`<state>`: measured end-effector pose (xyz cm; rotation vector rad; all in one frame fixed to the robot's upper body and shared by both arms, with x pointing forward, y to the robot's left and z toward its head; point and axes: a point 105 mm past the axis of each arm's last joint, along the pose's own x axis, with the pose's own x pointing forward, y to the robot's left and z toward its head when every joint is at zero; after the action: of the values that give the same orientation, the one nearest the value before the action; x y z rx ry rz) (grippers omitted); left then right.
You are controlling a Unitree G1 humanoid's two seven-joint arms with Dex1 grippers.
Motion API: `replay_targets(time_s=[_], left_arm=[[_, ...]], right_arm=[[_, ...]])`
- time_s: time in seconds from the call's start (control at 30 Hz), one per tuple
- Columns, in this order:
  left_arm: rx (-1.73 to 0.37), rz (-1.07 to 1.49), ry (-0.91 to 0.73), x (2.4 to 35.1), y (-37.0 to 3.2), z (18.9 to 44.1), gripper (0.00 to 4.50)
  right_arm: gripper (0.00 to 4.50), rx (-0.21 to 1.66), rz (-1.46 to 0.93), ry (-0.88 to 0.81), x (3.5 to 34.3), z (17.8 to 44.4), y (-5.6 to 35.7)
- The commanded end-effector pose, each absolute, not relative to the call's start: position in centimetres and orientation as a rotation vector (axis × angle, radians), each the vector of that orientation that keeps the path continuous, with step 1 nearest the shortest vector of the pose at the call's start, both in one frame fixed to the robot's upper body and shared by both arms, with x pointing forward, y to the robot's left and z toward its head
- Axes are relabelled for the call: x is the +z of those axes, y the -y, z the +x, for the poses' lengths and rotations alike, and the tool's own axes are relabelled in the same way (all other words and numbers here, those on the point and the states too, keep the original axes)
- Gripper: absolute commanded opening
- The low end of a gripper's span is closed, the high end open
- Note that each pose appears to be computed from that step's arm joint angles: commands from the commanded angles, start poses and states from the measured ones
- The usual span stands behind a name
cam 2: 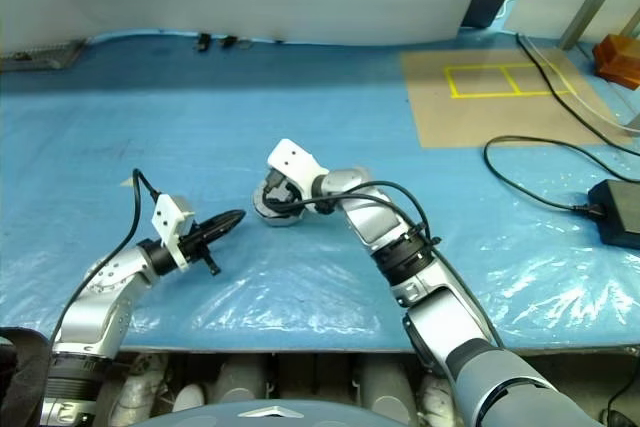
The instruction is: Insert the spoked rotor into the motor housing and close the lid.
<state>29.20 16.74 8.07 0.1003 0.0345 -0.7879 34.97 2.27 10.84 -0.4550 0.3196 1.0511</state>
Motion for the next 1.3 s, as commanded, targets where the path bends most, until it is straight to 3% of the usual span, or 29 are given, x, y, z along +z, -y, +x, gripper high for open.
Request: replay_targets(time_s=[0.03,0.53,0.9,1.3], left_arm=[[-0.789,0.118,0.003,8.9,-16.8,29.4,0.0],[-0.788,0.115,-0.001,8.6,-16.7,29.5,0.0],[-0.793,0.123,0.004,8.8,-16.7,29.9,0.0],[-0.801,0.13,0.018,9.3,-16.6,30.3,0.0]], right_arm=[[2.97,1.034,-0.494,-0.371,8.9,34.3,-2.1],[2.97,0.959,-0.341,-0.475,6.6,33.8,-2.4],[2.97,0.967,-0.477,-0.467,3.4,33.7,-0.4],[2.97,0.959,-0.465,-0.417,3.0,35.3,1.0]])
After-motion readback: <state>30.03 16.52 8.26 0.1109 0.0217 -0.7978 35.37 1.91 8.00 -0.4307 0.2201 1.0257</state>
